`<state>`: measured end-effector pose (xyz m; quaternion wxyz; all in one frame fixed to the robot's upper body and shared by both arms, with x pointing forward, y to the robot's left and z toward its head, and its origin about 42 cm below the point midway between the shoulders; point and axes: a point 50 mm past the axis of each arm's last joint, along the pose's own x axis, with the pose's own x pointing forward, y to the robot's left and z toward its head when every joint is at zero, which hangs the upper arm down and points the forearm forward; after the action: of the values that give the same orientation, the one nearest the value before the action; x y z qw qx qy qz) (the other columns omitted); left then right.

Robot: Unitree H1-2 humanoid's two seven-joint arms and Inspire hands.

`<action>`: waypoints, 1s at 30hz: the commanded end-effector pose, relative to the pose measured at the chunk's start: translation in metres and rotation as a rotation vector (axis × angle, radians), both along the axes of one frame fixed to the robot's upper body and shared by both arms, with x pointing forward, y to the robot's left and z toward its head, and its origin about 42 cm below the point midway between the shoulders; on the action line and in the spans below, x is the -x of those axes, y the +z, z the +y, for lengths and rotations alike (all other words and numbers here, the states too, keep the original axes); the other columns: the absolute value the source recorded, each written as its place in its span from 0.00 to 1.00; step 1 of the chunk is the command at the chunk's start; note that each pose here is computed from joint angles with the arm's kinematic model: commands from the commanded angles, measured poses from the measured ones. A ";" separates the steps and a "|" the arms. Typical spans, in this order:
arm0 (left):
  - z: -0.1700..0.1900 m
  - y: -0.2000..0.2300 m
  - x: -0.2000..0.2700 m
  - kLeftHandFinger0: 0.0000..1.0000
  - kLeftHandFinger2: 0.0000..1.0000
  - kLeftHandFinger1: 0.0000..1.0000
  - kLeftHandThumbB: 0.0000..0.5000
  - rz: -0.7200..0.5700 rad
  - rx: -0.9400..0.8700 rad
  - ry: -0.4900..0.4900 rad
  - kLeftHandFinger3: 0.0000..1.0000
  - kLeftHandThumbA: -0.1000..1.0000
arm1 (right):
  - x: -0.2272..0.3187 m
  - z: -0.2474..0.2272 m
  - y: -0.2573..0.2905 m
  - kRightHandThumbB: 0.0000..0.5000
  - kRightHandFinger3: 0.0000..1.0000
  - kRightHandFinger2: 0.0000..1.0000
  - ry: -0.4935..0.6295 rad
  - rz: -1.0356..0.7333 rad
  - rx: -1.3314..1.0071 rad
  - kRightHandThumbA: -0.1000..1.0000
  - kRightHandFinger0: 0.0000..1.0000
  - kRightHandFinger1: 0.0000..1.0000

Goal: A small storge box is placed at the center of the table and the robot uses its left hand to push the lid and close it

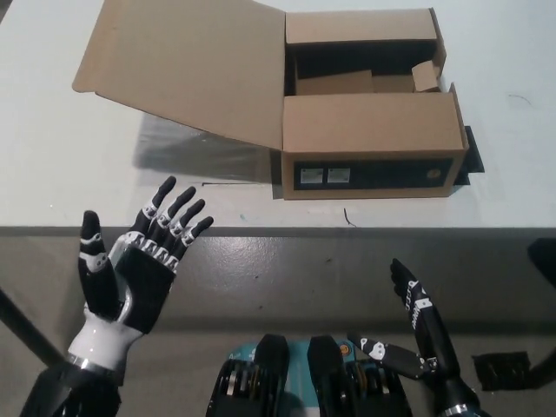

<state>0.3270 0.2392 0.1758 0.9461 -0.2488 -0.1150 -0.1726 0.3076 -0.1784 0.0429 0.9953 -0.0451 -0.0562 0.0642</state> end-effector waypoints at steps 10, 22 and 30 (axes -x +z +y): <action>-0.001 -0.001 -0.025 1.00 1.00 1.00 0.73 0.066 0.157 -0.070 1.00 1.00 | -0.008 0.006 0.018 0.68 1.00 1.00 -0.005 -0.107 -0.022 1.00 1.00 1.00; 0.007 -0.009 -0.052 1.00 1.00 1.00 0.71 0.103 0.187 -0.066 1.00 1.00 | -0.008 0.007 0.017 0.68 1.00 1.00 -0.007 -0.104 -0.028 1.00 1.00 1.00; 0.012 -0.015 -0.070 1.00 1.00 1.00 0.72 0.126 0.211 -0.066 1.00 1.00 | -0.009 0.007 0.019 0.67 1.00 1.00 -0.010 -0.113 -0.018 1.00 1.00 1.00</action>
<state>0.3819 0.2527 0.1444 0.9236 -0.3541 -0.0375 -0.1423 0.3078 -0.1771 0.0441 0.9954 -0.0443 -0.0616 0.0580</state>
